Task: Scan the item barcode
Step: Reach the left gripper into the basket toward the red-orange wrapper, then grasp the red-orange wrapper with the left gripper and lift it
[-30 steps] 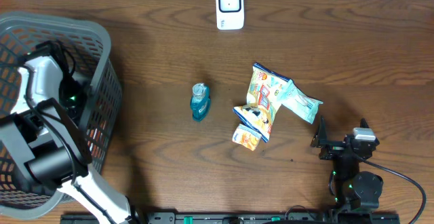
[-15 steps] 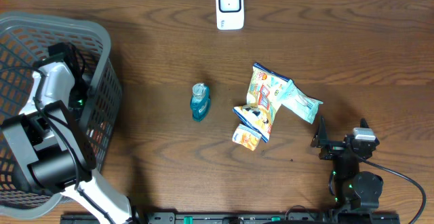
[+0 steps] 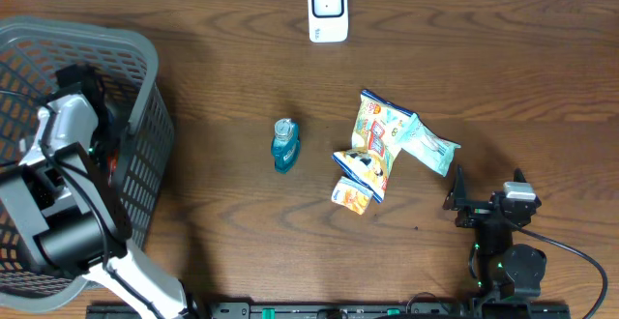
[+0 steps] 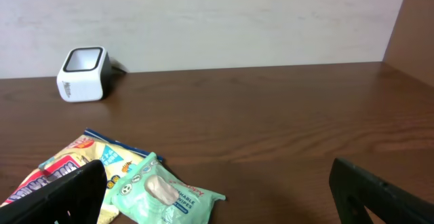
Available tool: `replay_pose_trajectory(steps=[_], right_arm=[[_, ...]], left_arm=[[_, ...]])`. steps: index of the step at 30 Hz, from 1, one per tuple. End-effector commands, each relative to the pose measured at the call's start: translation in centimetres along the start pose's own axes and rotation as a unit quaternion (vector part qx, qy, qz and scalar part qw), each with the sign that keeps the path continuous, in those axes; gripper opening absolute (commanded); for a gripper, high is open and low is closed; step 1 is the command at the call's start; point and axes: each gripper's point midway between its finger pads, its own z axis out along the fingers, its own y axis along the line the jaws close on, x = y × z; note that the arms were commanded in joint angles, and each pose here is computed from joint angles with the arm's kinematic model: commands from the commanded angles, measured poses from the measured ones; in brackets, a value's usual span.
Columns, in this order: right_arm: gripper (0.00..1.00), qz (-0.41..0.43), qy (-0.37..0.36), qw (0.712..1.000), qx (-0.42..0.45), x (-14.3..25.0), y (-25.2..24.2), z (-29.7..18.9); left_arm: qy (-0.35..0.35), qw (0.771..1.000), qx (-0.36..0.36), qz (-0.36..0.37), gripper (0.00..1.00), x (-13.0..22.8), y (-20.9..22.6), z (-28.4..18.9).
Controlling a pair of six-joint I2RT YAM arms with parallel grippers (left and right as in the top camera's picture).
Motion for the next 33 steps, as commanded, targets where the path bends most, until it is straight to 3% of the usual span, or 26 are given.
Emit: replay_pose_trajectory(steps=[1, 8, 17, 23, 28, 33], right_arm=[[0.99, 0.003, 0.0, 1.0, 0.0, 0.0, 0.0, 0.0], [0.99, 0.003, 0.0, 1.0, 0.0, 0.0, 0.0, 0.0], [0.99, 0.003, 0.0, 1.0, 0.0, 0.0, 0.0, 0.0], [0.99, 0.003, 0.0, 1.0, 0.0, 0.0, 0.0, 0.0], [0.99, 0.003, 0.0, 1.0, 0.0, 0.0, 0.0, 0.0], [0.99, 0.003, 0.0, 1.0, 0.0, 0.0, 0.0, 0.0]], left_arm=[[-0.033, 0.998, 0.053, 0.021, 0.98, -3.6, -0.6, -4.1], [-0.03, 0.984, 0.116, 0.132, 0.98, -5.4, -0.3, -8.7], [0.015, 0.972, 0.075, 0.222, 0.98, -2.8, 2.6, -7.0], [0.022, 0.938, 0.077, 0.338, 0.98, -0.7, 3.5, -4.7], [0.087, 0.878, 0.159, 0.443, 0.98, 3.6, 2.5, -4.3], [0.073, 0.861, 0.171, 0.474, 0.98, 3.9, 2.2, -3.5]])
